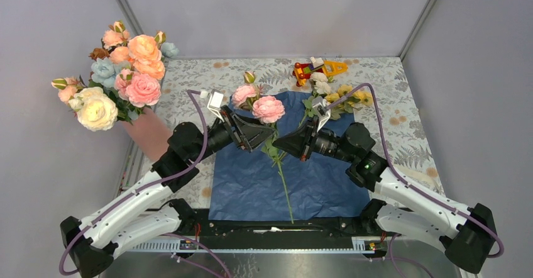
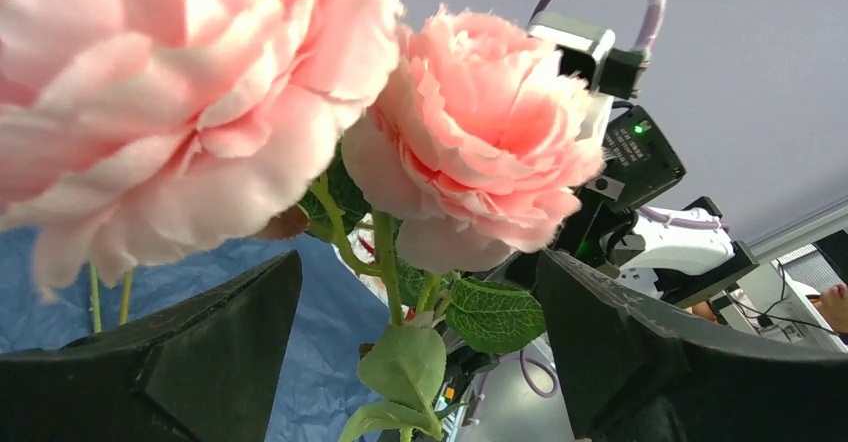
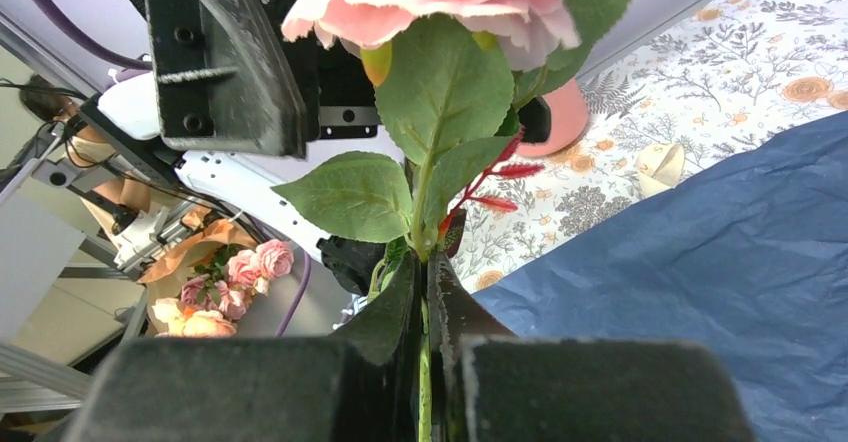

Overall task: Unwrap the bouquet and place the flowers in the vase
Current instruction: Insert the fake flower into the vase.

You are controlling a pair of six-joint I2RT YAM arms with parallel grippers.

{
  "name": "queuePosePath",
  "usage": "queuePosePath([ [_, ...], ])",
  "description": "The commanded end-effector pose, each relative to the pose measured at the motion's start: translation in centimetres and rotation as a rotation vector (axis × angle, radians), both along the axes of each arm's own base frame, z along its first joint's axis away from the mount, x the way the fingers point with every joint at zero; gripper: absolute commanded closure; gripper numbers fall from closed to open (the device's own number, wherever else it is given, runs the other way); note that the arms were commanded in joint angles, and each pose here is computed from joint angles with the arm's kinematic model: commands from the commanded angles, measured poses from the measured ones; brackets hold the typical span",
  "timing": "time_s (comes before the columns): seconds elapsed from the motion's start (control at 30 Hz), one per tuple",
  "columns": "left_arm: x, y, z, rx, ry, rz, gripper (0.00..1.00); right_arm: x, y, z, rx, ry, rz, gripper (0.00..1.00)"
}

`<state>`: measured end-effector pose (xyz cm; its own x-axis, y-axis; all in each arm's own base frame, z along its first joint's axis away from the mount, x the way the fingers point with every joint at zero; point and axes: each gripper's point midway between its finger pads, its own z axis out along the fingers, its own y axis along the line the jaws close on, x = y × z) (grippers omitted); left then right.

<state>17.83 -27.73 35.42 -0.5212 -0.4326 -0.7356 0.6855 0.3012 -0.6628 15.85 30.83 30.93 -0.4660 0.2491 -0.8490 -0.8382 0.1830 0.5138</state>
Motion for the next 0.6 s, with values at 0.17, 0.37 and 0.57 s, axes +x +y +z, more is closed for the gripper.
queuePosePath([
  [0.17, -0.1, -0.7, 1.2, -0.043, 0.006, -0.015, 0.24, 2.1, 0.8, 1.2, -0.076, -0.073, -0.161, 1.0],
  [0.37, 0.6, -1.2, 0.1, -0.003, 0.032, 0.0, 0.36, 2.6, 1.1, 1.0, -0.132, -0.086, -0.208, 1.0],
  [0.57, 1.4, -1.2, -0.7, 0.031, 0.05, 0.042, 0.43, 2.2, 1.6, 0.9, -0.149, -0.101, -0.191, 1.0],
])
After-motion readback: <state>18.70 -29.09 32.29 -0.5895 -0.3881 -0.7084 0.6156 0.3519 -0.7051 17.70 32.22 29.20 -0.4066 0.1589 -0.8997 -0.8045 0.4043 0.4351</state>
